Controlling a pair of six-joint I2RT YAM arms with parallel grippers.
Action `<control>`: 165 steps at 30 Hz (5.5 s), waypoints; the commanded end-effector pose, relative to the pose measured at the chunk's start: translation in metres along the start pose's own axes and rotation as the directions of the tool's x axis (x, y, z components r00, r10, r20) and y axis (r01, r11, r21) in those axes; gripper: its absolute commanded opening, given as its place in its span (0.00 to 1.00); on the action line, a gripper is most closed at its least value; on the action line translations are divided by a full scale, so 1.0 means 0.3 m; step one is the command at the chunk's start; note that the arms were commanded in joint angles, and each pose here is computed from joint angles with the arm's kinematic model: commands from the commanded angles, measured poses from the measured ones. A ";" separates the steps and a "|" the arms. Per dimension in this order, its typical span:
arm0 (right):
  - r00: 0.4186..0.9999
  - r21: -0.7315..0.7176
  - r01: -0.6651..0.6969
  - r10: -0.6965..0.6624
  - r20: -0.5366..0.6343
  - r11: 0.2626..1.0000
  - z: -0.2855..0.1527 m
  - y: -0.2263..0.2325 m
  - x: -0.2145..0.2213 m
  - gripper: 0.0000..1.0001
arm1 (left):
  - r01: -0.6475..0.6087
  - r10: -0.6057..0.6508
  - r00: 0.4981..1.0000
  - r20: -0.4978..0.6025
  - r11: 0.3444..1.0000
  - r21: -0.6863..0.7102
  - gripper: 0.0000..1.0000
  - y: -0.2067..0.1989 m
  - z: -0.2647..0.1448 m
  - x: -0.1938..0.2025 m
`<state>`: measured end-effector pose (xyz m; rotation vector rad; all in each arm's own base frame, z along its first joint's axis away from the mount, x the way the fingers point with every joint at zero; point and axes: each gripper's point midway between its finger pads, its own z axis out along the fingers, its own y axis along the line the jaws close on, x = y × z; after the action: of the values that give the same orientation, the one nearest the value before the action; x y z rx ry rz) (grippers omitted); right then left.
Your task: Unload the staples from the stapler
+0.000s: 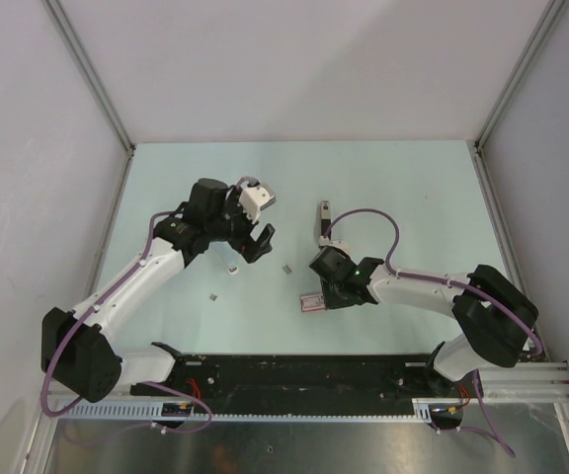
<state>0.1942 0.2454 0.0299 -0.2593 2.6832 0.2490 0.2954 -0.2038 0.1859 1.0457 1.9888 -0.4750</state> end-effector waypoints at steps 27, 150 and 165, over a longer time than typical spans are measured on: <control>0.997 0.012 -0.028 0.027 0.071 1.000 -0.032 -0.012 -0.049 0.04 | 0.009 -0.010 0.999 0.040 1.000 0.028 0.99 -0.022 -0.031 -0.035; 0.999 -0.150 0.041 -0.042 -0.001 0.988 -0.056 -0.003 0.065 0.00 | 0.005 -0.007 0.999 0.035 0.999 0.052 1.00 -0.040 -0.039 -0.026; 0.998 -0.145 0.062 -0.066 -0.020 0.987 -0.005 -0.036 0.015 0.00 | 0.000 -0.001 0.999 0.035 0.999 0.053 0.99 -0.040 -0.039 -0.026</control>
<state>0.1820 0.2261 0.0234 -0.3465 2.7080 0.4048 0.2864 -0.2069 0.1881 1.0661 1.9832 -0.5219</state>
